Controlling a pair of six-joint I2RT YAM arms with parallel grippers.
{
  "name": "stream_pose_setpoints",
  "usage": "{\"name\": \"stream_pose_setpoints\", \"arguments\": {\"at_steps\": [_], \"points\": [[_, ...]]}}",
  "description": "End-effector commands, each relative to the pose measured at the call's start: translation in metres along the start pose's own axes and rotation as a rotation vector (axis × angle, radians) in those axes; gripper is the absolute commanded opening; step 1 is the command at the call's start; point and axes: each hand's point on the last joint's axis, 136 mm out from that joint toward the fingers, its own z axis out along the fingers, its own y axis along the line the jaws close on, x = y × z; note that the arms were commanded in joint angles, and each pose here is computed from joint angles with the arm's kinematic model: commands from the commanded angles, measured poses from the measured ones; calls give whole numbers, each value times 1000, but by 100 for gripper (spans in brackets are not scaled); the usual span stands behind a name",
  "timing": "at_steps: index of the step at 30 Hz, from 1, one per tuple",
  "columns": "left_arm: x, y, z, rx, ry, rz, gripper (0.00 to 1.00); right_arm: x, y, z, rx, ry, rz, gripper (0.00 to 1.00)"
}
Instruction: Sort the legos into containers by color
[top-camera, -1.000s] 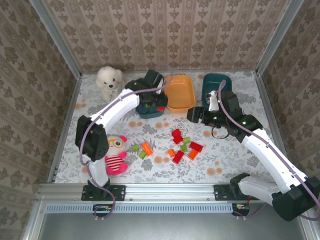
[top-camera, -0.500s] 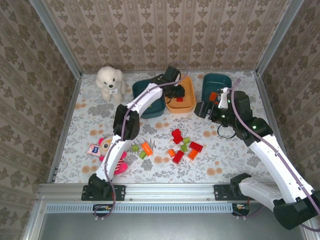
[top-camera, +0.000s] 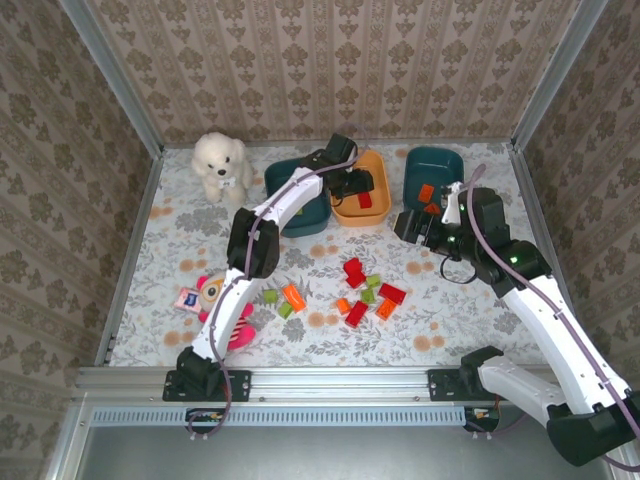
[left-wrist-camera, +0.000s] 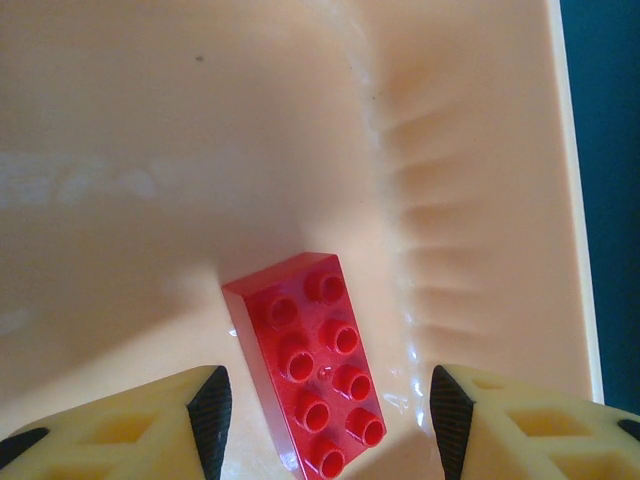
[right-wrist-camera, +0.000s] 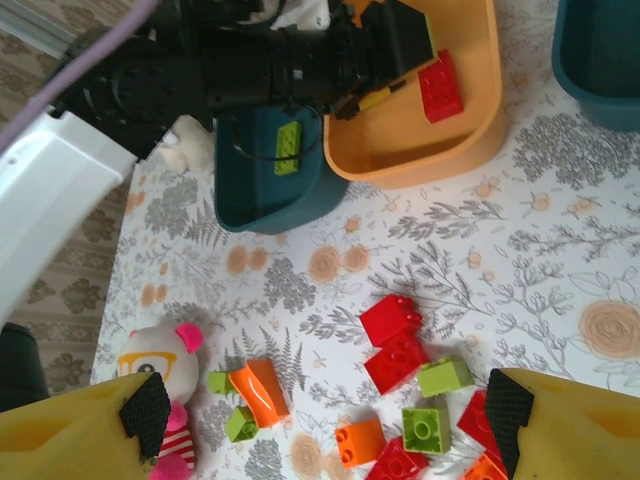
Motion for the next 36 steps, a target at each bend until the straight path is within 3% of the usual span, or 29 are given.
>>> {"name": "stream_pose_setpoints", "arguments": {"at_steps": [1, 6, 10, 17, 22, 27, 31, 36], "points": [[-48, -48, -78, 111, -134, 5, 59, -2, -10, -1, 66, 13, -21, 85], [-75, -69, -152, 164, -239, 11, 59, -8, -10, 2, 100, 39, -53, 84], [-75, -70, -208, 186, -292, 5, 59, -4, -8, 9, 132, 96, -123, 83], [-5, -7, -277, 108, -326, -73, 61, 29, 1, 48, 203, 264, -304, 83], [84, 47, -304, 12, -281, -125, 65, 43, 9, 69, 229, 336, -380, 82], [161, 89, -310, -61, -212, -197, 65, 71, 9, 94, 239, 438, -433, 80], [193, 108, -309, -103, -191, -226, 65, 99, 8, 107, 239, 519, -503, 79], [202, 115, -304, -119, -177, -240, 64, 122, 1, 110, 264, 586, -504, 77]]}}
